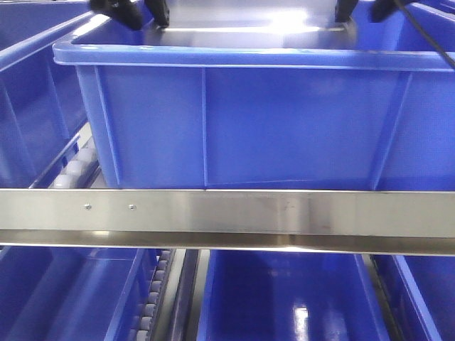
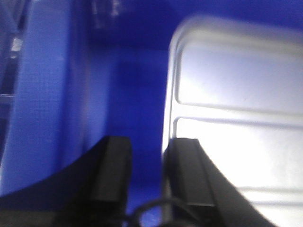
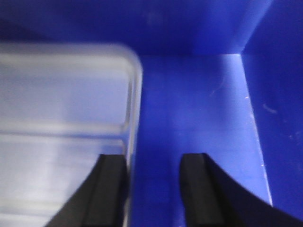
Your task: Grab silver tray and place in blue box
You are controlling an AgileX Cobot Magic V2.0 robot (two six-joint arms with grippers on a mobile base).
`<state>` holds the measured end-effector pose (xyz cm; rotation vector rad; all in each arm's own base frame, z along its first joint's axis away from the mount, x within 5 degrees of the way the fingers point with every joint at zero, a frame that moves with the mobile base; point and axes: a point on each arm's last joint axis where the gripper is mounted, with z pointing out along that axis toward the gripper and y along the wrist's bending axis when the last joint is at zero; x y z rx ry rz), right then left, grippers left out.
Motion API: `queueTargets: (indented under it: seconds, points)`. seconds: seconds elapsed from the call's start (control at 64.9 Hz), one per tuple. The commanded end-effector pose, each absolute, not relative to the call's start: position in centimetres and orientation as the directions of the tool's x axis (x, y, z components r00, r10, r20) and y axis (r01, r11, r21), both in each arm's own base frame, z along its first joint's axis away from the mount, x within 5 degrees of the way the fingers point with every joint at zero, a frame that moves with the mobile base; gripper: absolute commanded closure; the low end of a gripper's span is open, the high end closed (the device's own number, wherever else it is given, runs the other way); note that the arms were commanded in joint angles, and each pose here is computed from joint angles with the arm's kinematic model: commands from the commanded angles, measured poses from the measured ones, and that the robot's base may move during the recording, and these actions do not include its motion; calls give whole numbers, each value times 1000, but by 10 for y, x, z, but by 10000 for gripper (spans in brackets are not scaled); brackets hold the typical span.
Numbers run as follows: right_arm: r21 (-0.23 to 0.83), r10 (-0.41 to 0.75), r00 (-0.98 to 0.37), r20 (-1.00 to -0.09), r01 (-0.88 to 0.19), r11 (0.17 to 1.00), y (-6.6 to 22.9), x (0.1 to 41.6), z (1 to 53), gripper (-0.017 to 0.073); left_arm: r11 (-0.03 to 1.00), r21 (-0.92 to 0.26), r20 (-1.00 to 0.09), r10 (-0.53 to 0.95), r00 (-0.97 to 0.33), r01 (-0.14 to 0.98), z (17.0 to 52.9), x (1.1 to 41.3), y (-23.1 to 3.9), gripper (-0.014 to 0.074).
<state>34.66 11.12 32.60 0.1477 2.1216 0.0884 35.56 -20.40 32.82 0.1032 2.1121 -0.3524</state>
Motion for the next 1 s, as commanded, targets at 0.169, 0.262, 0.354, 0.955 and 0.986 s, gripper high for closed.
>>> queueTargets:
  seconds: [0.169,0.262,0.354,0.955,0.986]
  points:
    - [107,120,-426,-897,54,993,101,343,357,155,932,-239,-904,-112,-413,271,368,350,-198,414]
    - [107,120,-426,-897,54,993,101,343,357,155,932,-239,-904,-112,-413,271,368,350,-198,414]
    - [110,122,-420,-899,52,993,101,343,360,195,933,-238,-905,-111,-411,272,369,350,-198,462]
    - [124,82,-168,-982,-259,958,112,292,407,503,917,-147,-974,-70,-214,372,431,295,-182,691]
    - [116,76,-142,-987,-296,948,111,282,407,503,915,-142,-974,-61,-217,379,428,287,-178,691]
